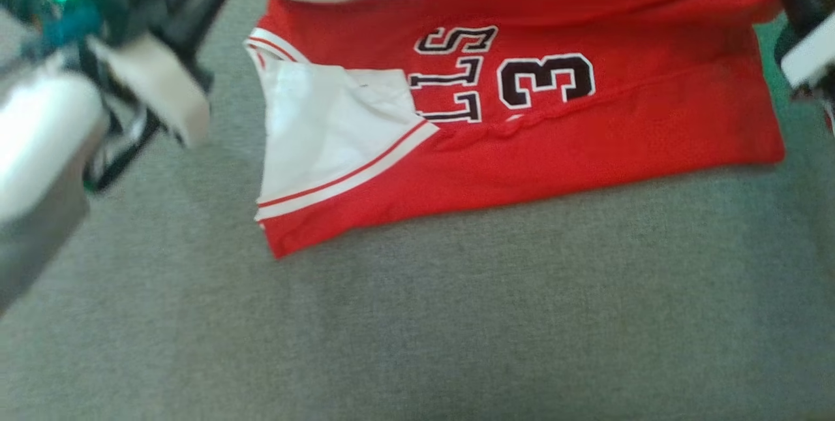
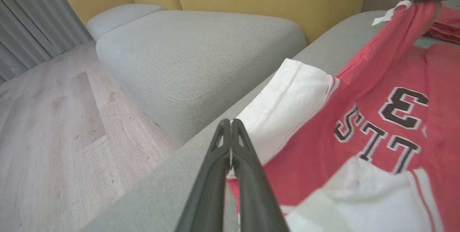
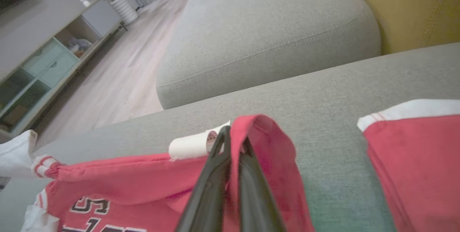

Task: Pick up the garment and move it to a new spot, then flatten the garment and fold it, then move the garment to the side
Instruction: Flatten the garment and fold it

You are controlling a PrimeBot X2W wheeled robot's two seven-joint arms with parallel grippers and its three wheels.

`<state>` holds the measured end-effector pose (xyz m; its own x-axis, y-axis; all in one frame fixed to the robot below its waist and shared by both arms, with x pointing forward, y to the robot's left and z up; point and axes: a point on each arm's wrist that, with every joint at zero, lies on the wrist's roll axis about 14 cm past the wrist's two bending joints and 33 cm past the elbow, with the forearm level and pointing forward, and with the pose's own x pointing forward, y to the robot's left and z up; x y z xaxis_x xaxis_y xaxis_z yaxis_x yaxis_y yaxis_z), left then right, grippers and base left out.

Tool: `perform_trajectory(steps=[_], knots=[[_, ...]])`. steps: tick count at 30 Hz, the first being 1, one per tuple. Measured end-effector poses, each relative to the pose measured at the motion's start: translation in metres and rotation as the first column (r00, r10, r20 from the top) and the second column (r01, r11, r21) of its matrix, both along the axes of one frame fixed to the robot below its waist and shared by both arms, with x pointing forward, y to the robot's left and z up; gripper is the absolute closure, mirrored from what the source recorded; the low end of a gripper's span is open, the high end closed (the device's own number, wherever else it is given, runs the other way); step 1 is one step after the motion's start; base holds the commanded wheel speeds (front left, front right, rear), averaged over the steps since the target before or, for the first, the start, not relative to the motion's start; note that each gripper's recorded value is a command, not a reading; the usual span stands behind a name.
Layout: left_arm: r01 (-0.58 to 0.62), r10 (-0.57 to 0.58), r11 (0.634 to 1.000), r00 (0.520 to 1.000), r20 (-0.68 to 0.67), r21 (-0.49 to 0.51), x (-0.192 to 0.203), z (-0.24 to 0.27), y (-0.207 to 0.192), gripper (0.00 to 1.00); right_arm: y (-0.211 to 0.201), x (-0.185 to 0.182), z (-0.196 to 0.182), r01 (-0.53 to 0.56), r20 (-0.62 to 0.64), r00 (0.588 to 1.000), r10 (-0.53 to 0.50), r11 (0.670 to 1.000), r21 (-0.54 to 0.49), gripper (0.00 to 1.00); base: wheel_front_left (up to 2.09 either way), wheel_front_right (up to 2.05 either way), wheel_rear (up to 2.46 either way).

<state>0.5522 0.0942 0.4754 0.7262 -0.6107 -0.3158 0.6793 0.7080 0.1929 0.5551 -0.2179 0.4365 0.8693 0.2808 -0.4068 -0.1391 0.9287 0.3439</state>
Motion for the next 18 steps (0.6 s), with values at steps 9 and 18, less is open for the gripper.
perform_trajectory(steps=[9, 18], knots=[[-0.044, 0.041, 0.996, 0.998, -0.047, -0.072, -0.078, -0.001, 0.009, 1.00, -0.003, -0.038, -0.007, -0.013, -0.015, 1.000, 0.013, 1.000, 0.014, 1.00, 0.00, 0.00, 0.00], [-0.105, 0.082, 0.985, 0.984, -0.160, -0.138, -0.125, -0.023, 0.002, 1.00, -0.008, -0.061, -0.034, -0.015, -0.080, 0.997, 0.014, 1.000, -0.009, 1.00, 0.00, 0.00, 0.00]])
